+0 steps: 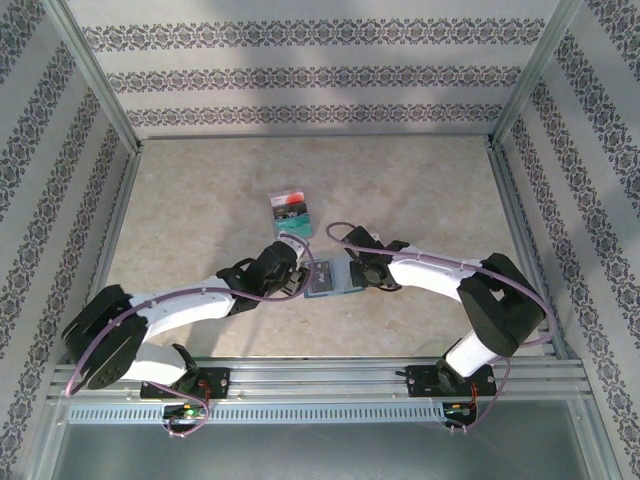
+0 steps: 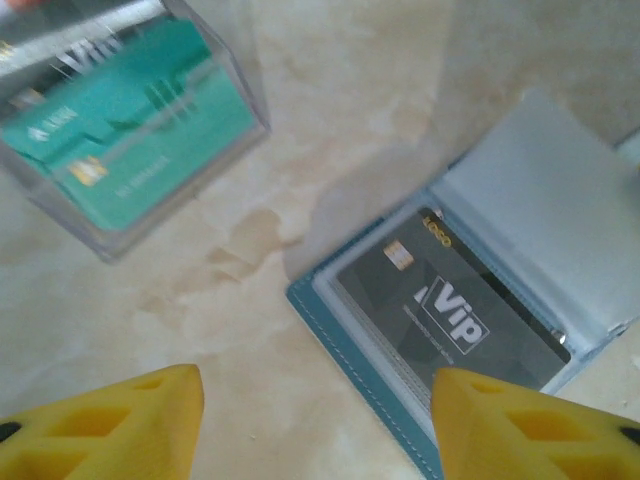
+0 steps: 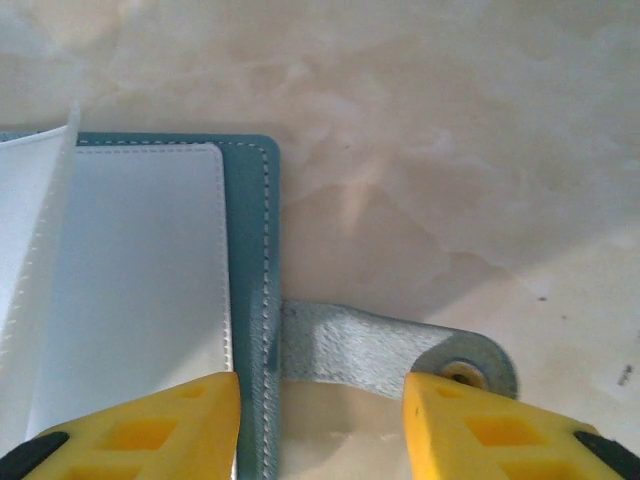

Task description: Take the credit cards out of the card holder

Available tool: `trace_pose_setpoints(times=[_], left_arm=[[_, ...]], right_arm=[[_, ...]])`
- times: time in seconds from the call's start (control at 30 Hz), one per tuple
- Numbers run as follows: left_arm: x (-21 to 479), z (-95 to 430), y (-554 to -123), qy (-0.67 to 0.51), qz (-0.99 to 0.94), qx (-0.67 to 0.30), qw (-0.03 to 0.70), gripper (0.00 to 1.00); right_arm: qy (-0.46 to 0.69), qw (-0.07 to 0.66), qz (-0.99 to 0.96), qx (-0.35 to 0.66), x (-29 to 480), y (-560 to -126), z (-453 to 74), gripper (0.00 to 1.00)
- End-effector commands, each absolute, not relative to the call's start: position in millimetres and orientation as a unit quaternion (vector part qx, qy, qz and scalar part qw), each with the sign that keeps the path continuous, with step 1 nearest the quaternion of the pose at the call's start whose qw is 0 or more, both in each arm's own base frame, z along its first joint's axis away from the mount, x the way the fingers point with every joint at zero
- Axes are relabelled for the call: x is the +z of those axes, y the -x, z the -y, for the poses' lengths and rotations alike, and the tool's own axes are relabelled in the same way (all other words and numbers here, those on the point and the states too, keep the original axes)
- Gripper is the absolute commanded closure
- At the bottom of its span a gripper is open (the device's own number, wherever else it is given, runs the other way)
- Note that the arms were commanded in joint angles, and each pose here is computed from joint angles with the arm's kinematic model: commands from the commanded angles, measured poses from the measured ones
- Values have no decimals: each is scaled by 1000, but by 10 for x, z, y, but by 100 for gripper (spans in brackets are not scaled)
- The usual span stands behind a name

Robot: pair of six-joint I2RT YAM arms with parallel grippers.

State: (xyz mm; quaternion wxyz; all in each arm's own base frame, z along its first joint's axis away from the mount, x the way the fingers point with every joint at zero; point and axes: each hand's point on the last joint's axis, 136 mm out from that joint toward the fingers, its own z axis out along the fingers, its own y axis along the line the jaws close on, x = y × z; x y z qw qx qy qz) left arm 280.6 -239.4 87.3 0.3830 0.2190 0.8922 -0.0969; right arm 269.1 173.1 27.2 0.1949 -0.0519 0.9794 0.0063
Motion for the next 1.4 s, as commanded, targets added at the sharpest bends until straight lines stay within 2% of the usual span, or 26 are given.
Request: trace_pose_setpoints(times=[0.0,0.23,0.5,0.7,0.87,1.37], left_arm=[[914,2592,-2855,-198,-888,-137,391,44],[733,2721,-2863,-195,-893,-159,372,54],[541,2728,-2979,-145,-899,-197,363,67],[409,2727,-3030,-133,-904,-215,345,74],[292,2685,-3026,-120,-909,-223,330,81],[164,2640,-2946,-122,-918,-222,305,84]], right_arm=[[38,207,-977,18,383,-2691,-1664,53],[-2,240,-969,54,725,-2696,-1551,55],[-5,237,-950,202,939,-2685,-2040,58],[-3,204,-935,291,816,-2708,-2420,59],[0,170,-930,327,642,-2725,-2617,68],[-39,119,-928,352,250,-2697,-2653,73]])
